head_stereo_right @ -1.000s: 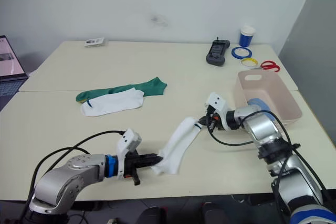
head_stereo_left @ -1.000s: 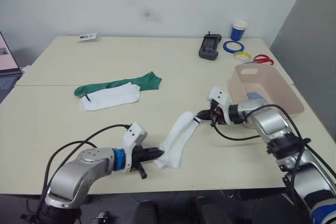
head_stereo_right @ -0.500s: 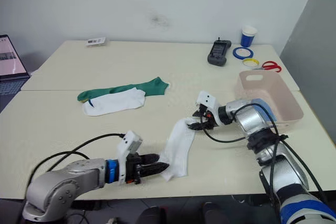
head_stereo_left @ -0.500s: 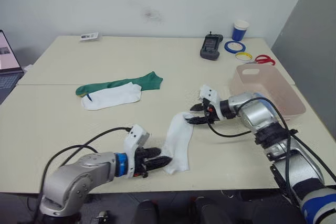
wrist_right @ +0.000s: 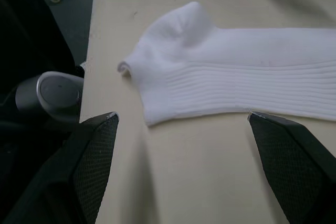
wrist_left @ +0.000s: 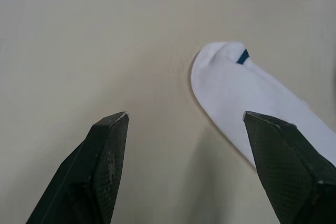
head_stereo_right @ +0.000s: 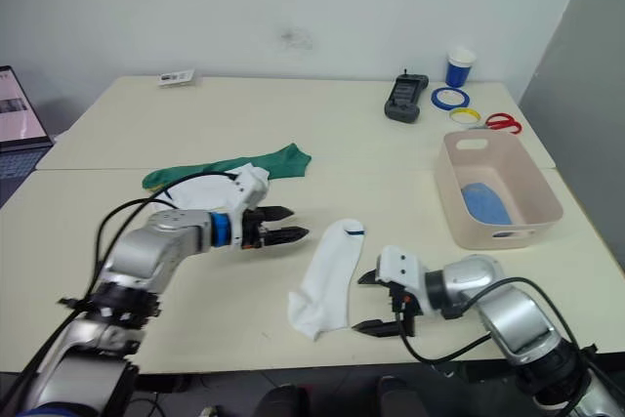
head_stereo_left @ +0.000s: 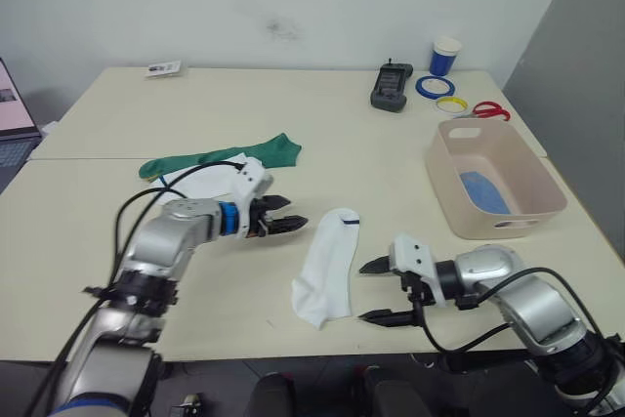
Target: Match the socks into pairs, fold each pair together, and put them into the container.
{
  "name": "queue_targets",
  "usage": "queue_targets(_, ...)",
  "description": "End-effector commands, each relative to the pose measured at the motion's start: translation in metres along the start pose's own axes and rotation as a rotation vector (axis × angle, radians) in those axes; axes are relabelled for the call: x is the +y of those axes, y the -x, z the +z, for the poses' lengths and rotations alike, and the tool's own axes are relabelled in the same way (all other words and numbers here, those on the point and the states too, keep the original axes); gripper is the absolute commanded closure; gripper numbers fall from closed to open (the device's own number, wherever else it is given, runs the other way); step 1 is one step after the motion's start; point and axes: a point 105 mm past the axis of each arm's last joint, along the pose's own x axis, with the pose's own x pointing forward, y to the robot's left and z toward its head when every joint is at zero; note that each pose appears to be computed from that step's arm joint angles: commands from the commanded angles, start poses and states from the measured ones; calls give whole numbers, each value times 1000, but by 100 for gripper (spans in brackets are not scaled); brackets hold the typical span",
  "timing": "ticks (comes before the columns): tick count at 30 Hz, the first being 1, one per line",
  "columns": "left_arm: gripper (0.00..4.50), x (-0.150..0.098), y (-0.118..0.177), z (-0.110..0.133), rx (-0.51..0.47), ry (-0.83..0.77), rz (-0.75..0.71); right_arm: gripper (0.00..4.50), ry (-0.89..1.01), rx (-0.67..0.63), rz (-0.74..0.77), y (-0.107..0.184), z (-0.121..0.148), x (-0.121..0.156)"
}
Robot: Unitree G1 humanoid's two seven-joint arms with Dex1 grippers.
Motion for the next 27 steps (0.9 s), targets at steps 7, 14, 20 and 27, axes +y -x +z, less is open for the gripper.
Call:
queue_targets(7,128,-18,-43,12,2,-86,-124,21,158,14,-23,-28,1,-6)
queue_targets(14,347,-21,-43,-6,66,-126,-133,230,191,35,-29,-31,-7,-8)
queue_targets(20,450,-14,-32,-9,59,-107,-84,447,211,18,-26,-20,-4,-9)
queue_targets(27,450,-20,11,-22,0,-50,42,447,283,20,9,19,8,-22)
